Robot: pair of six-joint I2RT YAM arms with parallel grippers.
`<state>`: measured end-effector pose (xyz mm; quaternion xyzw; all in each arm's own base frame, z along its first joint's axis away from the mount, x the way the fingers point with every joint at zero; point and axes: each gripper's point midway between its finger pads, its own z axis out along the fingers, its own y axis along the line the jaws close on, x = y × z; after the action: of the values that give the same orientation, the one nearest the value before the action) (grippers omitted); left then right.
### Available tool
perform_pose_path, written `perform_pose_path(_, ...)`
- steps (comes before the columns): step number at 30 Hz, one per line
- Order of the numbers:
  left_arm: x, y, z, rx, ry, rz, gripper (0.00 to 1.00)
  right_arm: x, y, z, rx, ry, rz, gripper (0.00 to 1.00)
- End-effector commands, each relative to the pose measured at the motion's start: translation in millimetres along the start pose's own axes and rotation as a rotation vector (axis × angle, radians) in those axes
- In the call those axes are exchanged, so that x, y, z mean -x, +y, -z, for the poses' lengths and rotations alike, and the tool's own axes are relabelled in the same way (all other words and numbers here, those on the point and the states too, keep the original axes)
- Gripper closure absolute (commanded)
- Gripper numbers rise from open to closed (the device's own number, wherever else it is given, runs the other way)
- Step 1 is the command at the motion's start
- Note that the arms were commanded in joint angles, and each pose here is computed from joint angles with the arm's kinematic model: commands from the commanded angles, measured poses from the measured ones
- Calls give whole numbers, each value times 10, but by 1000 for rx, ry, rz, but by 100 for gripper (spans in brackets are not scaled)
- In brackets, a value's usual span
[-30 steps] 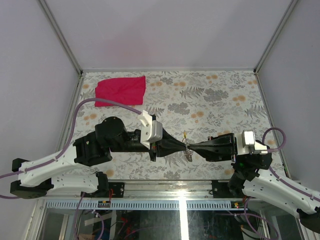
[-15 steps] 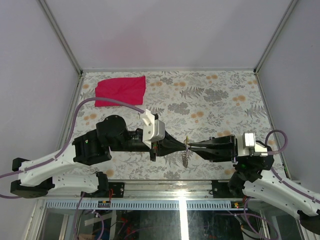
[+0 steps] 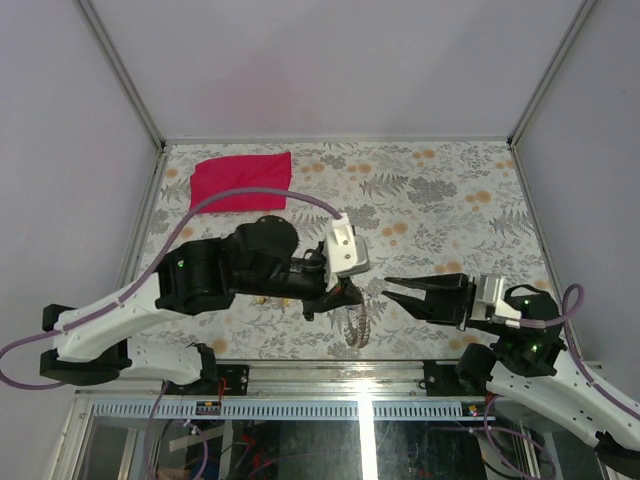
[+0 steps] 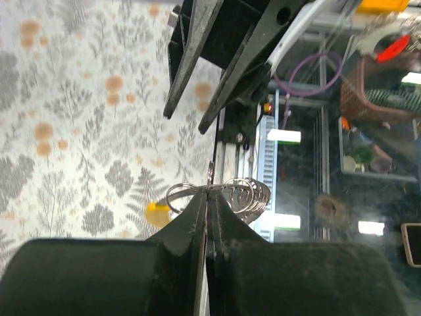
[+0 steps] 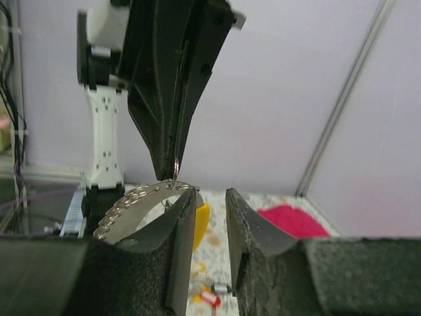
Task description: Put the keys on the keyring
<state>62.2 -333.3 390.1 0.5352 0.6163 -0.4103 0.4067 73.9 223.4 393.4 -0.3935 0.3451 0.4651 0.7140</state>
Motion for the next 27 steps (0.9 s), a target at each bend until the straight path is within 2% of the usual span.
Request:
perform_pose_path(1,-391,113,-11,63,231,48,100,-247,-31,72,-7,141,38,69)
perform_pose_path(5,-637,219,-79,118,379,76,100,-421,1,112,12,208,33,69)
perform_pose_path(13,-872,412,-10,237,555,83,100,-774,173,206,83,304,-34,69)
perform_pose_path(16,-914,462,-5,261,593,73,100,-856,198,175,98,307,-54,68)
perform_pose_path(27,-929,471,-46,253,604,62,100,-951,262,-128,188,239,-102,62)
